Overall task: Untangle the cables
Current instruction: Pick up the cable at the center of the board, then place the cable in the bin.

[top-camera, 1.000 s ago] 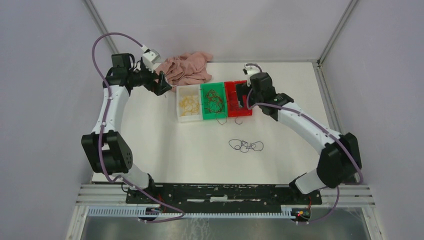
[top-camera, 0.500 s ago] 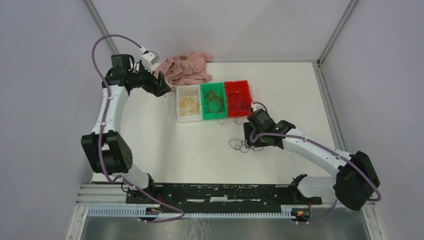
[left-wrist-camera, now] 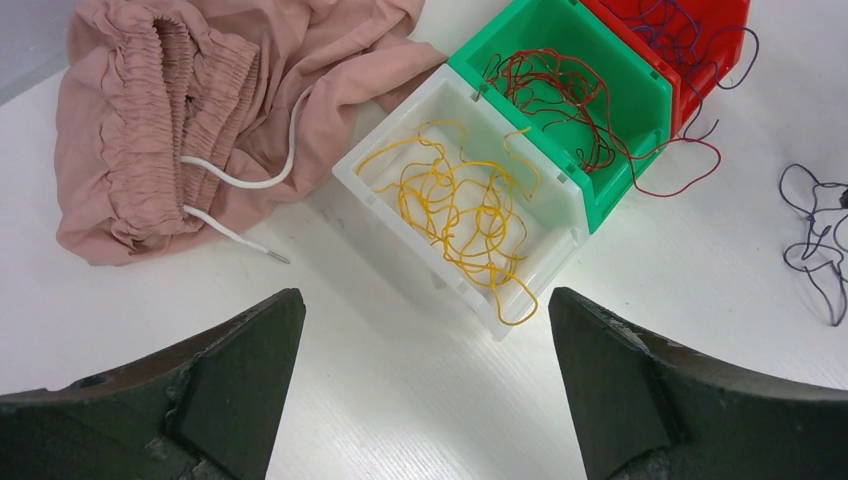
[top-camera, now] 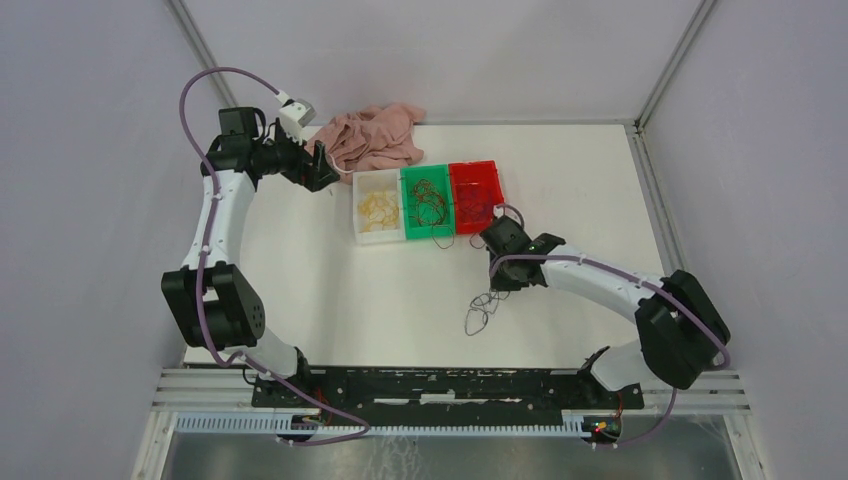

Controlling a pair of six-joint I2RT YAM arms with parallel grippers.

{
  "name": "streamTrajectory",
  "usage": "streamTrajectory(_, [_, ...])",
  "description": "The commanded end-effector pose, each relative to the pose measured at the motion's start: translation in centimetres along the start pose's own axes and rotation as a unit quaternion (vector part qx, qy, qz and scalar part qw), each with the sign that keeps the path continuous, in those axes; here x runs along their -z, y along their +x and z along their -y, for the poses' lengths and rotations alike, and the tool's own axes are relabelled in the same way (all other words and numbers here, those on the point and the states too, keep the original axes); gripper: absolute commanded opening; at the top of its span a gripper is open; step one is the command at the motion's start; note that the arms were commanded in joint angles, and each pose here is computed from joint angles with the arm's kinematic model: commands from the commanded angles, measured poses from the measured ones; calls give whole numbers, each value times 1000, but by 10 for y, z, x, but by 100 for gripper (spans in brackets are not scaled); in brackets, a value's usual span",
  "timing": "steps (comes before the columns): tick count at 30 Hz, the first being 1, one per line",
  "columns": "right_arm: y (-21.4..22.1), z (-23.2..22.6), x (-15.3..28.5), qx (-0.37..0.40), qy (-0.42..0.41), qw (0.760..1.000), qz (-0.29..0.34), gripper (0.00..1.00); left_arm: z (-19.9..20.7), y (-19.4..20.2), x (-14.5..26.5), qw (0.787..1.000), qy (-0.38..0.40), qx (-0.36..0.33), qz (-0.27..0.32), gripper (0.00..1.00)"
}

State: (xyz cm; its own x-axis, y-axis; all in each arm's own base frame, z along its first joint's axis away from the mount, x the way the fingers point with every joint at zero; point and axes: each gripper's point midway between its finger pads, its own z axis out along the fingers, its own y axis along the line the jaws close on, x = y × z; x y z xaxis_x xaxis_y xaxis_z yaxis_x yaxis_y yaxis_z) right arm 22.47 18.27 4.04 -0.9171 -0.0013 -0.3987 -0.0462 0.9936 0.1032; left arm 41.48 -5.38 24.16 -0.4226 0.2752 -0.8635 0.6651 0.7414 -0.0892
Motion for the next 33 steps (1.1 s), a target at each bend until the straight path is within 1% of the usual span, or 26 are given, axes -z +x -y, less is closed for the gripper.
streamTrajectory(1, [-66, -17, 58, -7, -43, 993, 108, 0, -1, -17, 14, 999, -18, -30, 16, 99])
streamTrajectory(5, [-104, -22, 103, -2, -68, 986, 154, 0, -3, -18, 14, 999, -22, -36, 15, 99])
streamTrajectory(8, [-139, -21, 128, 0, -74, 978, 193, 0, -2, -19, 16, 999, -23, -37, 16, 99])
streamTrajectory(12, [-183, -24, 145, 9, -77, 971, 228, 0, -1, -18, 18, 999, -26, -39, 16, 99])
streamTrajectory(17, [-234, -30, 146, 12, -75, 961, 266, 0, 1, -19, 19, 999, -23, -41, 18, 99])
streamTrajectory(21, [-270, -29, 129, 11, -57, 960, 274, 0, 2, -21, 18, 999, -18, -34, 21, 99])
streamTrajectory(26, [-299, -22, 90, 17, -19, 961, 277, 0, 4, -19, 18, 999, -17, -33, 20, 99])
streamTrajectory(29, [-307, -16, 57, 35, 19, 964, 262, 0, 3, -18, 18, 999, -18, -31, 19, 99])
streamTrajectory(33, [-306, -3, 13, 58, 70, 968, 234, 0, 3, -17, 18, 999, -20, -31, 18, 99])
